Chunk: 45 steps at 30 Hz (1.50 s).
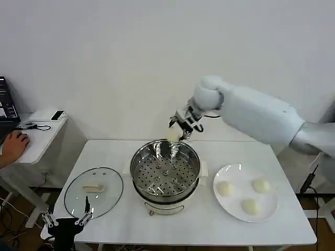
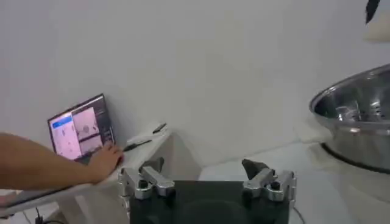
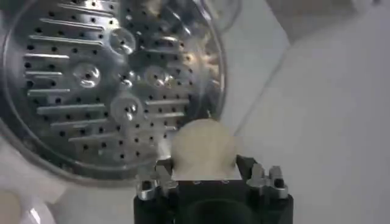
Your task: Take steamed baozi put them in steamer then cover it.
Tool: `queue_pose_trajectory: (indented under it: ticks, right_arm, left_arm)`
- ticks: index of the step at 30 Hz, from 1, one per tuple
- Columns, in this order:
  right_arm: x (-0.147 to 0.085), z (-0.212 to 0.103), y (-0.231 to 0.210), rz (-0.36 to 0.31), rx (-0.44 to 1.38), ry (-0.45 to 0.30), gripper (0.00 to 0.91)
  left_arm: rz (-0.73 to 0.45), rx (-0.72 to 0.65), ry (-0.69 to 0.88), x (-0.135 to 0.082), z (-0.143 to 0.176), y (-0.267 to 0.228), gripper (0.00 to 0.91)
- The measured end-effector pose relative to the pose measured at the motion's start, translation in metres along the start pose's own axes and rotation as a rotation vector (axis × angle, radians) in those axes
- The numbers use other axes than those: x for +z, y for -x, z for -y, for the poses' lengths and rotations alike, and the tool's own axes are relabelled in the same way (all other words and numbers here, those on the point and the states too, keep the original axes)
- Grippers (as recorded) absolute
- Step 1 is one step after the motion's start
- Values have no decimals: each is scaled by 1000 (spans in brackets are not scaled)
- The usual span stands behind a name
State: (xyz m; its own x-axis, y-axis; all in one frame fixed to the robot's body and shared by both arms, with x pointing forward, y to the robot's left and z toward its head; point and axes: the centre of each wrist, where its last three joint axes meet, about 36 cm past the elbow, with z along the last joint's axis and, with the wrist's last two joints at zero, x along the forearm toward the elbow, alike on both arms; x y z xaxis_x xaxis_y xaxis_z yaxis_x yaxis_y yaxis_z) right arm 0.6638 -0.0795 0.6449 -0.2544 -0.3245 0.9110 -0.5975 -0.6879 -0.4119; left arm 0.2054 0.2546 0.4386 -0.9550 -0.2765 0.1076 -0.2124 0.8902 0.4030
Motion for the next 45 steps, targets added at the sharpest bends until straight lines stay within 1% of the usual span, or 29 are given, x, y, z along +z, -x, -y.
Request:
queue_pose_trajectory:
  ticks: [4,9,16,23,26,27,28,29,34,38,42,45]
  right_arm:
    - [-13,1,19,11,-27,-69,705]
    - [-22,3,36,7,-44,-140,705]
    - [-24,8,55,-9,-55,-222,705]
    - [-22,13,66,-13,-55,-272,705]
    - [-20,13,70,-13,-56,-284,715]
    - [-19,12,72,-12,-56,-288,766]
    - [-18,12,73,-10,-56,-292,877]
    - [-18,12,74,-8,-53,-296,907]
    - [-16,13,72,-6,-41,-308,907]
    - [-14,15,58,-8,-26,-305,907]
    - [-12,14,37,-11,-12,-286,907]
    - [-6,10,15,-15,6,-254,907]
  left_arm:
    - [0,-5,0,0,-1,0,907]
    - [-2,-8,1,1,-1,-1,907]
    - [-2,-14,0,2,-1,-1,907]
    - [-1,-13,0,2,0,-1,907]
    - [-1,-12,-1,2,0,-2,907]
    - [-1,-12,-1,2,0,-2,907]
    - [-2,-12,0,2,0,-2,907]
    - [-2,-12,-1,2,0,-2,907]
    - [-1,-13,-1,1,0,-3,907]
    - [-1,-8,-1,0,0,-5,907]
    - [4,-3,-1,-2,0,-5,907]
    - [6,6,-3,-3,1,-5,907]
